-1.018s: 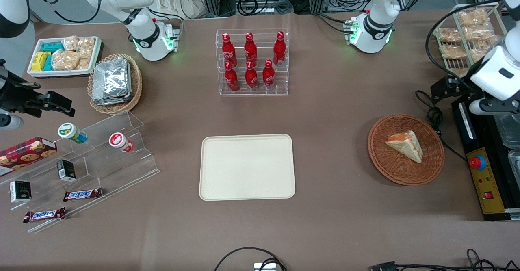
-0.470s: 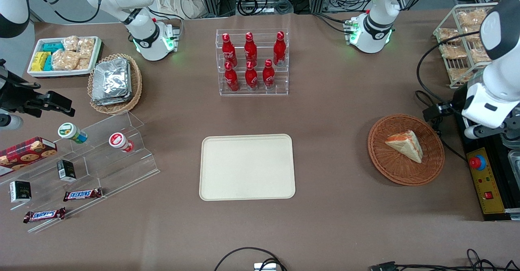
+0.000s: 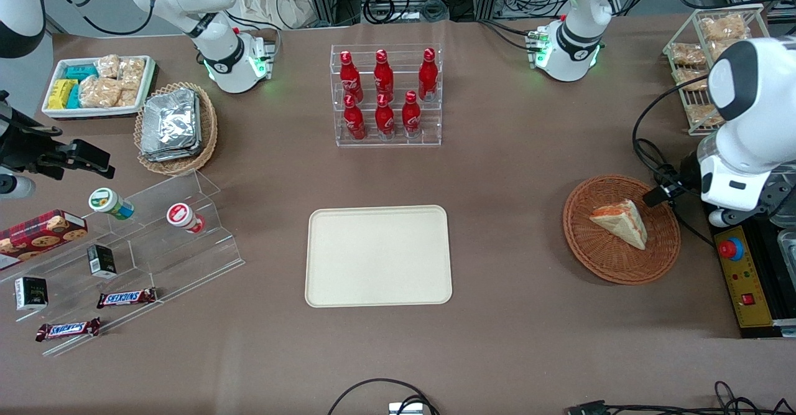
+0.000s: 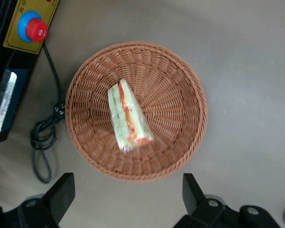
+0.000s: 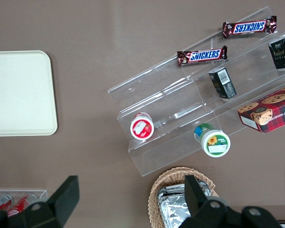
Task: Place sandwich from basket to tray
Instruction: 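Move the left gripper over the wicker basket toward the wrapped sandwich, then lower the open left gripper around the sandwich and close on it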
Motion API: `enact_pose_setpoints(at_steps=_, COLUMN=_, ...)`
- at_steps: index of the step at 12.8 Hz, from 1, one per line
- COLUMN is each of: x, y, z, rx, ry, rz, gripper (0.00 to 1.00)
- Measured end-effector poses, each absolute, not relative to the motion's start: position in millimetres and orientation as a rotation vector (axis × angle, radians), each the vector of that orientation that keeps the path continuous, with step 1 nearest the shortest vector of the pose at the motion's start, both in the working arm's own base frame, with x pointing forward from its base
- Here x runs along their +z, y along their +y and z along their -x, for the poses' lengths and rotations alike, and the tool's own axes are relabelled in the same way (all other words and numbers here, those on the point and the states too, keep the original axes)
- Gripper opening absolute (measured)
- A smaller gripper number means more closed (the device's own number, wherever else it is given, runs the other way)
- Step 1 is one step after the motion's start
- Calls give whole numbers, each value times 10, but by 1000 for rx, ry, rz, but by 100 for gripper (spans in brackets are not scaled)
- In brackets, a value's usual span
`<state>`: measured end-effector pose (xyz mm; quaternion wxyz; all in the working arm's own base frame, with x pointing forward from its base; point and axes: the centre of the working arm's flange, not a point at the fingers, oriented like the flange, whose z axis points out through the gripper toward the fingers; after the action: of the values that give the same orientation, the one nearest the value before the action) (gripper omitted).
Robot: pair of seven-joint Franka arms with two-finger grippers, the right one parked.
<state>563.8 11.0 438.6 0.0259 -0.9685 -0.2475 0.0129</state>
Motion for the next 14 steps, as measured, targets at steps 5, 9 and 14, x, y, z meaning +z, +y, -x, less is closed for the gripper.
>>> enact_pose_setpoints(at_steps=5, x=3893, y=398, z=-5485, rx=-46, ry=-981, rz=2950, gripper=100)
enact_pose_setpoints(at_steps=9, x=3573, y=382, z=-5399, rx=-39, ry=-1136, rz=2897, gripper=100)
enact_pose_setpoints(at_steps=14, x=3123, y=343, z=-5453, rx=4, ry=-1279, rz=2835, gripper=100)
